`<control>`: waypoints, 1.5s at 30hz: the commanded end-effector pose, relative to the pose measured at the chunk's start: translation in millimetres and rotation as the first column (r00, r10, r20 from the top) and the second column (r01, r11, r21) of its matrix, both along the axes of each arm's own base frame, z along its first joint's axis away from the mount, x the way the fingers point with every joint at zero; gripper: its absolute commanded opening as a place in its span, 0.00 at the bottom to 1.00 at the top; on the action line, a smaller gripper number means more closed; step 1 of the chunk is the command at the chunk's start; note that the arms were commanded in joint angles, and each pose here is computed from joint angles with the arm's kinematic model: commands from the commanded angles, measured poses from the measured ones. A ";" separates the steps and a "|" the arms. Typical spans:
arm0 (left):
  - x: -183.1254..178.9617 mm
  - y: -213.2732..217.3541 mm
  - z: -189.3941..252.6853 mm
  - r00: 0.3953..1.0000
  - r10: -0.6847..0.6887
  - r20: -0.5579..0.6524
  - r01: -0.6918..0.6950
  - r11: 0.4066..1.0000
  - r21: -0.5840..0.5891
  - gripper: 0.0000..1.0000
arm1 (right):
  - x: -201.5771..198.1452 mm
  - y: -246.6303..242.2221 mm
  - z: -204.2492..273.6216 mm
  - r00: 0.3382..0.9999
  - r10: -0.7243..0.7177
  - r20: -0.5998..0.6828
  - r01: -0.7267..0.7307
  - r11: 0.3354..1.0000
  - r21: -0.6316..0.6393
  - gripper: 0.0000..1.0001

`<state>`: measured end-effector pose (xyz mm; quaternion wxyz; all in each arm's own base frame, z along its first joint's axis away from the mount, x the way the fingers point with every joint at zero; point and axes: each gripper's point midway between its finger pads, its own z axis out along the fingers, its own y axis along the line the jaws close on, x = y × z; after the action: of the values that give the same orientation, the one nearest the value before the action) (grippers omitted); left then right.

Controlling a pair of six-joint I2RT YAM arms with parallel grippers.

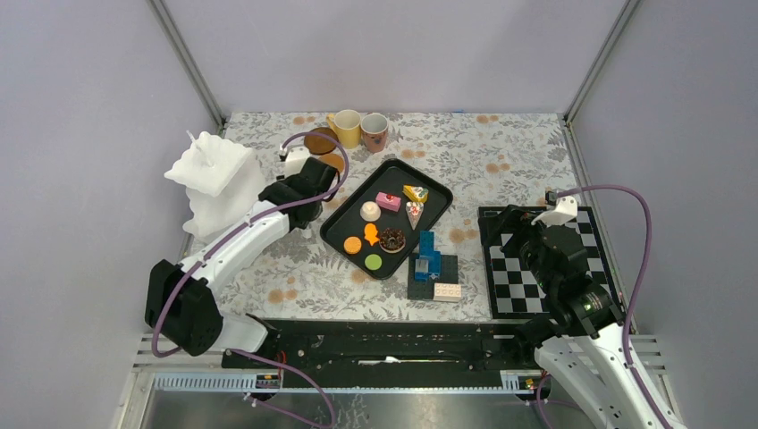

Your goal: Serve the afternoon tea

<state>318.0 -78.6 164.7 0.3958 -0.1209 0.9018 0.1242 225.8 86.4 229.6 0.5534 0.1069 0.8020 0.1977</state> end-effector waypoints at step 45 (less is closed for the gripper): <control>35.6 75.4 -64.3 0.918 0.369 0.144 -0.386 0.916 0.113 0.24 | 1.8 5.2 -4.9 0.999 0.034 0.031 -0.034 0.999 -0.011 0.98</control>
<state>341.0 -3.5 93.9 0.4084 -0.2655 0.8348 0.2565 224.7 88.3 217.6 0.5502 0.0960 0.8056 0.1978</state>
